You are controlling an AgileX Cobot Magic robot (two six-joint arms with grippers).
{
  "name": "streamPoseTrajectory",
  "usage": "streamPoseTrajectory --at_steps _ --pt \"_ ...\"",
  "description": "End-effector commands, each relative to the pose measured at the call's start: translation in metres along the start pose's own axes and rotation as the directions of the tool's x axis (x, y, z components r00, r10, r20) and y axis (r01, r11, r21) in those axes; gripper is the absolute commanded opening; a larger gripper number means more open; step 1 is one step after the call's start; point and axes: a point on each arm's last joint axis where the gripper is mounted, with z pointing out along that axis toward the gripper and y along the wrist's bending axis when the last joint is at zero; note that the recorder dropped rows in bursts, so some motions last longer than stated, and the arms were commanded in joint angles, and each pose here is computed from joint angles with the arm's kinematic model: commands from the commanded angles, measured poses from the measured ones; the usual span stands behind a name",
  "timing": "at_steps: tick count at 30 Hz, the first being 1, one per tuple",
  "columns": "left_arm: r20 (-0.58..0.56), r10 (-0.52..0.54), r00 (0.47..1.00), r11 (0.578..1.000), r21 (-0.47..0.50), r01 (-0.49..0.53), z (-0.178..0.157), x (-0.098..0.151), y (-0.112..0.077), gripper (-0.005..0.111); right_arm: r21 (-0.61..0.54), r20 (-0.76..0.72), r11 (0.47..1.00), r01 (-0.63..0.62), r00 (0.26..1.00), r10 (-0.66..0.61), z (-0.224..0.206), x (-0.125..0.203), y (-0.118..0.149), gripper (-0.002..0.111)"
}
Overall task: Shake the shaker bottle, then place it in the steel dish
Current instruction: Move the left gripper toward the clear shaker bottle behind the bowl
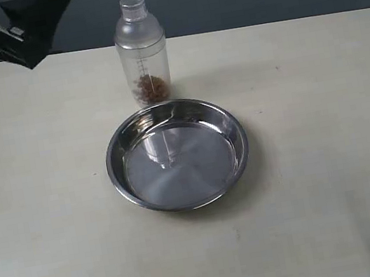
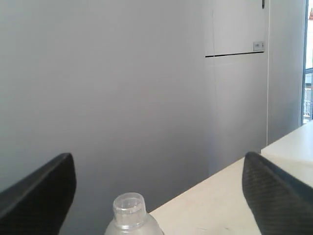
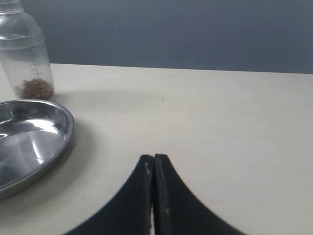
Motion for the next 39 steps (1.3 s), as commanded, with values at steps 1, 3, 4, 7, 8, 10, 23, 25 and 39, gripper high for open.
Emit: streamPoseTrajectory --at_steps 1,3,4,7,8,10,23,25,39 --pt "-0.135 -0.013 0.991 0.995 -0.097 0.0 0.006 0.019 0.012 0.09 -0.003 0.011 1.0 0.003 1.0 -0.003 0.0 -0.001 0.0 -0.001" --pt "-0.131 -0.015 0.991 0.996 -0.085 0.003 0.016 0.027 0.018 0.098 -0.003 0.011 1.0 0.003 1.0 -0.003 0.0 -0.001 0.0 -0.001" --pt "-0.145 -0.036 0.989 0.996 -0.085 0.023 0.024 0.037 0.023 0.101 -0.003 0.011 1.0 0.003 1.0 -0.003 0.0 -0.001 0.0 -0.001" --pt "-0.162 -0.073 0.984 0.996 -0.065 0.063 0.035 0.06 0.03 0.101 -0.003 0.011 1.0 0.003 1.0 -0.003 0.0 -0.001 0.0 -0.001" --pt "-0.12 -0.112 0.986 0.993 -0.055 0.106 0.039 0.071 0.032 0.101 -0.003 0.011 1.0 0.003 1.0 -0.003 0.0 -0.001 0.0 -0.001" --pt "-0.028 -0.17 0.985 0.984 -0.056 0.169 0.042 0.084 0.036 0.101 -0.003 0.011 1.0 0.003 1.0 -0.003 0.0 -0.001 0.0 -0.001" --pt "-0.11 -0.124 0.986 0.992 0.018 0.127 0.079 0.162 0.054 0.101 -0.003 0.011 1.0 0.003 1.0 -0.003 0.0 -0.001 0.0 -0.001" --pt "-0.113 -0.128 0.985 0.991 0.029 0.132 0.084 0.168 0.052 0.101 -0.003 0.011 1.0 0.003 1.0 -0.003 0.0 -0.001 0.0 -0.001" --pt "-0.039 -0.06 0.997 0.993 0.101 0.064 0.124 0.162 0.055 0.101 -0.003 0.011 1.0 0.003 1.0 -0.003 0.0 -0.001 0.0 -0.001"
